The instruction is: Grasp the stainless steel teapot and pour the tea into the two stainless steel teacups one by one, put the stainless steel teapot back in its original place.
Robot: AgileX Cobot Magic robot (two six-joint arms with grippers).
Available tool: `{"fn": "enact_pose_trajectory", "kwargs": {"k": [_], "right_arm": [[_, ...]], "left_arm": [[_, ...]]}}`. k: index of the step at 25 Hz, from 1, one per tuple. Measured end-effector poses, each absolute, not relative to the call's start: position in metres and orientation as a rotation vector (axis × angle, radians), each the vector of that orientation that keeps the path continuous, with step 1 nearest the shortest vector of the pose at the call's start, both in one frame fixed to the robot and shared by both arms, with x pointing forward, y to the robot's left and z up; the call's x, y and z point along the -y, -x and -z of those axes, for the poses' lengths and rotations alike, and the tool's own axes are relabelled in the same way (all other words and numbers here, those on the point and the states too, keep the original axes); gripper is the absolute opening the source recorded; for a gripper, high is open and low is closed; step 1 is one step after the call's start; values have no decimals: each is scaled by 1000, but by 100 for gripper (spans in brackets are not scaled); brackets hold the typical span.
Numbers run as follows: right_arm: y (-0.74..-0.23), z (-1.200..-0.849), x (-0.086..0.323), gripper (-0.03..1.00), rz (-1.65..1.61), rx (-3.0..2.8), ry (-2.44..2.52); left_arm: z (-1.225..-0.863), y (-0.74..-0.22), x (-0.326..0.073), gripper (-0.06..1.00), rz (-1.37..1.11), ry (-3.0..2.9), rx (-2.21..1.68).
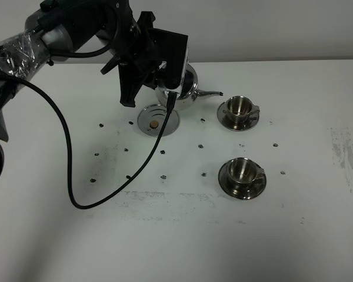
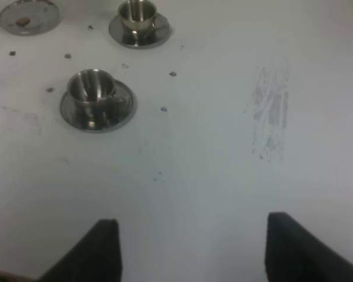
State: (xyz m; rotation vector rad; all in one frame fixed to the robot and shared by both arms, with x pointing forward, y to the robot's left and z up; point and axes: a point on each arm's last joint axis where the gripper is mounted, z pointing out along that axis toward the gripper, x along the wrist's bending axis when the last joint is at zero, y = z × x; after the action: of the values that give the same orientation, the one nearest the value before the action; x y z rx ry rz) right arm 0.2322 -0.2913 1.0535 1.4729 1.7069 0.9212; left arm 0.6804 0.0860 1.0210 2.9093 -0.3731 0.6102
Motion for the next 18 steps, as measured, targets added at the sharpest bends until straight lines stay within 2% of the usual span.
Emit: {"fn": "enact_pose_trajectory", "kwargs": {"k": [12, 18], "right_arm": [[-232, -1054, 291, 54, -921, -1707, -1473], [-232, -1054, 291, 54, -921, -1707, -1473]], "left_arm": [[-1003, -696, -94, 21, -658, -2916, 386], [-1009, -715, -88, 21, -754, -2869, 377]]}}
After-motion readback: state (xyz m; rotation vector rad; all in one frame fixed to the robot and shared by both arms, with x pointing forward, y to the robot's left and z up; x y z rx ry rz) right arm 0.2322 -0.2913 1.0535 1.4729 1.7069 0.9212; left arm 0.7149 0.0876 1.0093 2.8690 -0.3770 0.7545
